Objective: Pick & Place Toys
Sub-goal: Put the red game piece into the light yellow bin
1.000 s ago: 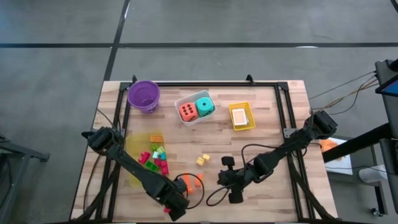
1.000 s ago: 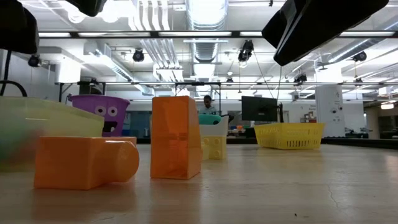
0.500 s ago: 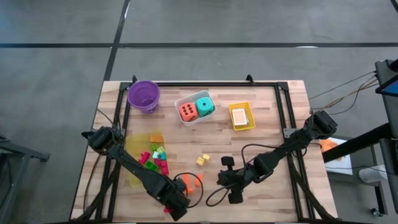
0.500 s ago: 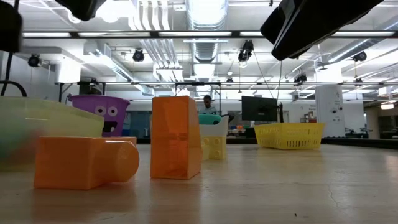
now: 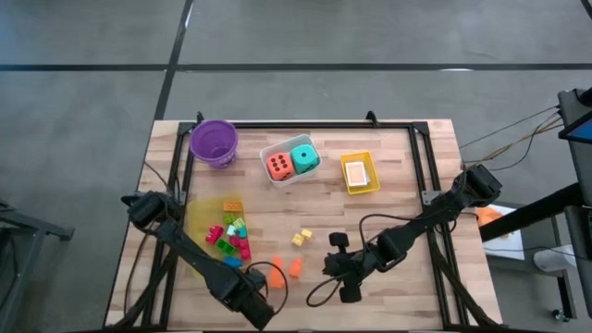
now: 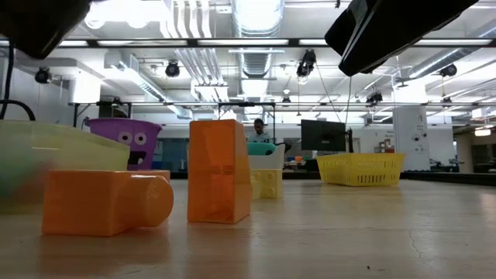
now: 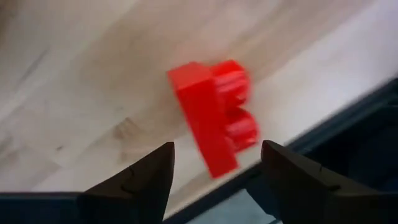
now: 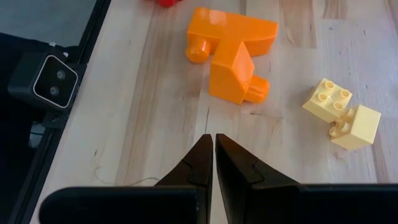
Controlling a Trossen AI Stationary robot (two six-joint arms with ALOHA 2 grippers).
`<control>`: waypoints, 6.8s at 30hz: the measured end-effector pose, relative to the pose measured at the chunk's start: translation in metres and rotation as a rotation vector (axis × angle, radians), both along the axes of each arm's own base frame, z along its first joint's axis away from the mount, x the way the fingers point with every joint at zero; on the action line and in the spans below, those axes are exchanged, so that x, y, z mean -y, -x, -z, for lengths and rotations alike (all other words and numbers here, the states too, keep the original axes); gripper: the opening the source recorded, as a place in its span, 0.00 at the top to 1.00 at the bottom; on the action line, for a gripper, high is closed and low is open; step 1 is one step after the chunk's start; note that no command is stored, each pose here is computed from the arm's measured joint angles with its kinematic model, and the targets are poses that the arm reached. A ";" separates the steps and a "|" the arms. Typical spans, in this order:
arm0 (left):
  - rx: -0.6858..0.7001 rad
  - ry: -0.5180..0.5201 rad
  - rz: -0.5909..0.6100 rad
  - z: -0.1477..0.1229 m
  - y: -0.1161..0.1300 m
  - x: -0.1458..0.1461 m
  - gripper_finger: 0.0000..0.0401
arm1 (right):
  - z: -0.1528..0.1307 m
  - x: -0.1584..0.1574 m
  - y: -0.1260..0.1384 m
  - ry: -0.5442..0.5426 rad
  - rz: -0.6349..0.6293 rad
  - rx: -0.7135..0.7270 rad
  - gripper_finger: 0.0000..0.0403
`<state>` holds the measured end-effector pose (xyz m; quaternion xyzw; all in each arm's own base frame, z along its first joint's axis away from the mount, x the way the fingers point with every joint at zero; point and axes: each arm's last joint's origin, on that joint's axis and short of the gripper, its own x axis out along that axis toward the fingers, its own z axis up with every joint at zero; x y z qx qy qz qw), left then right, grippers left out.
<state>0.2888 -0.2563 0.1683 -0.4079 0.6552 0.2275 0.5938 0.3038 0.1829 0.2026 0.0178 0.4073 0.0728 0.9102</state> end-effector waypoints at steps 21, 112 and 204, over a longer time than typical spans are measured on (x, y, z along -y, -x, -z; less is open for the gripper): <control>0.064 -0.051 -0.028 0.012 0.000 -0.004 0.50 | 0.000 0.000 0.000 -0.001 0.000 0.003 0.95; 0.041 0.014 0.013 0.037 -0.021 -0.011 0.80 | 0.000 0.000 0.000 -0.002 -0.001 0.003 0.95; -0.061 -0.266 -0.264 -0.003 0.102 -0.243 0.91 | -0.005 -0.002 -0.002 0.011 -0.055 0.012 0.95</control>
